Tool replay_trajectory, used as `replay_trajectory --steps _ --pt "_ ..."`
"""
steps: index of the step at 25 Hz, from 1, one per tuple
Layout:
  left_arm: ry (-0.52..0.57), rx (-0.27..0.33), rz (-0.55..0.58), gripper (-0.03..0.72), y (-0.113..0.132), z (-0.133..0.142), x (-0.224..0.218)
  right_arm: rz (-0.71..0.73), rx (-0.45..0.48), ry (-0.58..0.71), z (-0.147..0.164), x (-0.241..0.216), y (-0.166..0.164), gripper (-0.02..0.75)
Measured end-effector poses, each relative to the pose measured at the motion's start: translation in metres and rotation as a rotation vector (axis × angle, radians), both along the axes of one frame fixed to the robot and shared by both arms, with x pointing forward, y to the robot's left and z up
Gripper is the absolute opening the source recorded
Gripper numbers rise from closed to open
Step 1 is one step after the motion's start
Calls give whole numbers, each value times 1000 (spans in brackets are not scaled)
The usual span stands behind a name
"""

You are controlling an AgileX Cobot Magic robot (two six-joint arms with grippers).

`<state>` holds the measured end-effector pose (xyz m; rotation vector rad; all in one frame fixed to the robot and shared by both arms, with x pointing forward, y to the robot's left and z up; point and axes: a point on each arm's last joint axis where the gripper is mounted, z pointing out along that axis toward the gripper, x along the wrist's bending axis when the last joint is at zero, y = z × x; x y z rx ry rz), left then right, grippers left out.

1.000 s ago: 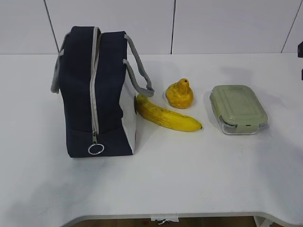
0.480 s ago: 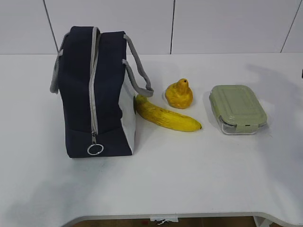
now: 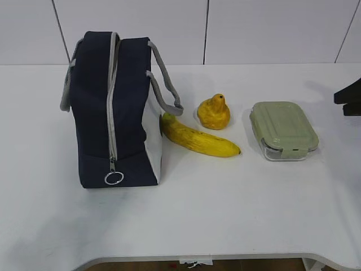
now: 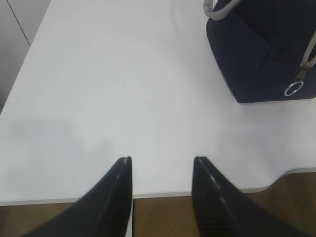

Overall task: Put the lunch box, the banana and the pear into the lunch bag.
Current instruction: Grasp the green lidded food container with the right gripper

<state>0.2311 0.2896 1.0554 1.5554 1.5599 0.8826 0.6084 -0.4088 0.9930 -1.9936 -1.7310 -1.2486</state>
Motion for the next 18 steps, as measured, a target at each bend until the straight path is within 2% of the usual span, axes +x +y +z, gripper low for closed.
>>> replay_trajectory --steps 5,10,12,15,18 --pt "0 0 0 307 0 0 0 0 20 31 -20 11 -6 337" --pt "0 0 0 307 0 0 0 1 20 32 -22 12 -6 344" --pt "0 0 0 307 0 0 0 -6 24 43 -23 13 -6 412" --pt "0 0 0 307 0 0 0 -10 37 64 -31 15 -7 578" --pt "0 0 0 307 0 0 0 -6 49 75 -42 21 -9 638"
